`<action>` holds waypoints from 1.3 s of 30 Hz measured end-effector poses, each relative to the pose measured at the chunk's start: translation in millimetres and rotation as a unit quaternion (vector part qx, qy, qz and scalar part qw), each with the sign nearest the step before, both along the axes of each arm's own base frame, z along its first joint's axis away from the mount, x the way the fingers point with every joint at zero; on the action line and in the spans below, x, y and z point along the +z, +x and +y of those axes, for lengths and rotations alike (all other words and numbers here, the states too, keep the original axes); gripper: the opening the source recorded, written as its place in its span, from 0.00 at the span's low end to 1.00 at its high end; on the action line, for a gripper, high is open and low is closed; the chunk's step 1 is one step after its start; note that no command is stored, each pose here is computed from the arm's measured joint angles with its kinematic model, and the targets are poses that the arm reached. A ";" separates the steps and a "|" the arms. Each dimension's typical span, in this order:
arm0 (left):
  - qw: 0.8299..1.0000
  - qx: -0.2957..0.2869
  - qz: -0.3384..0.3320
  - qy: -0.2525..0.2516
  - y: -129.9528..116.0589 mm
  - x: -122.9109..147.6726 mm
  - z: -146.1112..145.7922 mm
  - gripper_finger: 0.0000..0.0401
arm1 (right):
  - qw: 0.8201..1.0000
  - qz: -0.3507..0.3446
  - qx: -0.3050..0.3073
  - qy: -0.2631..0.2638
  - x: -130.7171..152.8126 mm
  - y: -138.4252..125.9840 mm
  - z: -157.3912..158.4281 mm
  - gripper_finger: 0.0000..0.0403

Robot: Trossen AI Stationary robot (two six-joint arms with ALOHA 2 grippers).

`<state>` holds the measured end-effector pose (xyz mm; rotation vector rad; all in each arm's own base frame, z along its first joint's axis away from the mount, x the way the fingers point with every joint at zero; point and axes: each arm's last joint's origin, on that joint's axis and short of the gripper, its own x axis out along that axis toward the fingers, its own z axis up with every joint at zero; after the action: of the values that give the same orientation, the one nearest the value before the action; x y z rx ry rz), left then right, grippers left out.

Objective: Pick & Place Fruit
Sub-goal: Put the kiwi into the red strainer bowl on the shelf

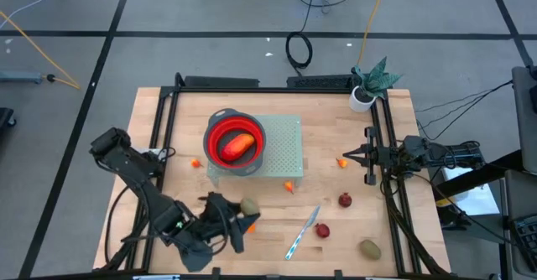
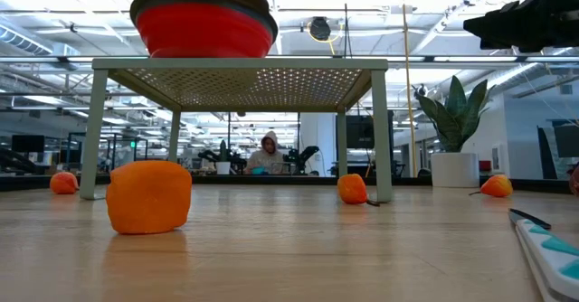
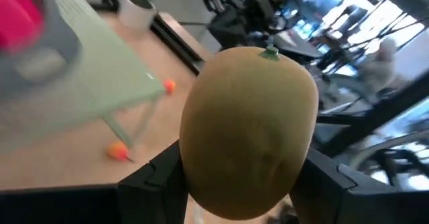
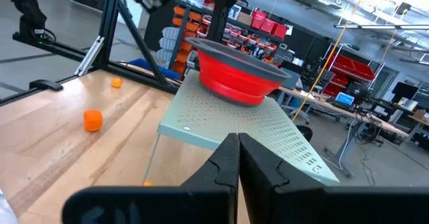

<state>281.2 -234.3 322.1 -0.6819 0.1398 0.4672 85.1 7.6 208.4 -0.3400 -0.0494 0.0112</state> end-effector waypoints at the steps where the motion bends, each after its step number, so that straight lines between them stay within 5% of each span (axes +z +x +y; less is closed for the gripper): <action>1: 1.000 0.003 0.007 0.011 0.5 1.9 5.3 0.49 | 1.000 0.000 0.000 0.000 0.0 0.0 0.0 0.00; 13: 0.986 0.004 0.123 0.116 9.8 27.6 88.3 0.49 | 1.000 0.000 0.000 0.001 0.0 0.0 0.0 0.00; 20: 0.972 -0.005 0.190 0.136 9.0 35.5 133.8 0.49 | 1.000 0.001 0.001 0.009 -0.1 0.0 0.0 0.00; 39: 0.930 -0.027 0.359 0.068 -10.9 30.8 222.6 0.49 | 1.000 0.014 0.000 0.008 -9.2 2.7 0.4 0.00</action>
<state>270.4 -11.7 352.8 -0.3410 0.8090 0.6509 87.8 7.9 199.2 -0.3241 -0.0226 0.0164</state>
